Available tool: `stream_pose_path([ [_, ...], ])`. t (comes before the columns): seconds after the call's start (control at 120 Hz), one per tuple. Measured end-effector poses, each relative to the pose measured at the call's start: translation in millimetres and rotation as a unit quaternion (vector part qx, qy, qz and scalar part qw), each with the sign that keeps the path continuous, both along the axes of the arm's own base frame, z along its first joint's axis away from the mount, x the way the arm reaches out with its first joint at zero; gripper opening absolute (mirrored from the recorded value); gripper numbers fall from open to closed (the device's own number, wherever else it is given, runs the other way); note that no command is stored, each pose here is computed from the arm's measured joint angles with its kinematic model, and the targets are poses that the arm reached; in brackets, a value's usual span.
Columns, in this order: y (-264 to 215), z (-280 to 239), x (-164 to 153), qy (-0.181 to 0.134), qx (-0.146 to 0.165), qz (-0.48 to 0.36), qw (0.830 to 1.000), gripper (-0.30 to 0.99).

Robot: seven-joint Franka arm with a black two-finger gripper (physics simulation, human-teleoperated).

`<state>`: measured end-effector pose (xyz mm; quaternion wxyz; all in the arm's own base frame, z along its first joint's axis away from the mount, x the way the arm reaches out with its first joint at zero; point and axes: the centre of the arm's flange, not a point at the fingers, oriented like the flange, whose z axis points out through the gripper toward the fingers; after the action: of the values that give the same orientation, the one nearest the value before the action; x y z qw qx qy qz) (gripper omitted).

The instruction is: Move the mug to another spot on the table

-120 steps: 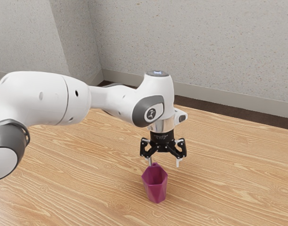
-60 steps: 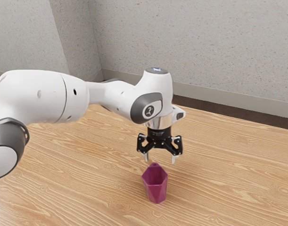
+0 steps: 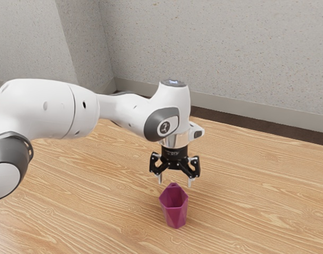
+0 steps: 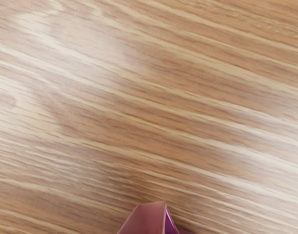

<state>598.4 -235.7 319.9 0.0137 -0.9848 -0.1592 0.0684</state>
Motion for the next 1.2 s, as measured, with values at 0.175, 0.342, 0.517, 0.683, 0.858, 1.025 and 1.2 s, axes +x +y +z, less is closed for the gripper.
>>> stream_pose_path([
  [0.175, 4.4, -9.2, -1.6, 0.007, 0.001, 0.001, 1.000, 0.69],
  [0.342, 5.3, -15.2, -2.1, 0.011, 0.003, -0.001, 1.000, 0.69],
  [0.517, 5.8, -24.8, -2.9, 0.017, 0.007, -0.003, 1.000, 0.69],
  [0.683, 6.1, -33.9, -4.1, 0.023, 0.012, -0.007, 1.000, 0.69],
  [0.858, 5.4, -45.1, -3.7, 0.025, 0.016, -0.010, 1.000, 0.69],
  [1.025, 4.7, -43.6, -2.9, 0.022, 0.015, -0.012, 1.000, 0.62],
  [1.2, 5.2, -42.4, -2.3, 0.022, 0.014, -0.013, 1.000, 0.49],
])
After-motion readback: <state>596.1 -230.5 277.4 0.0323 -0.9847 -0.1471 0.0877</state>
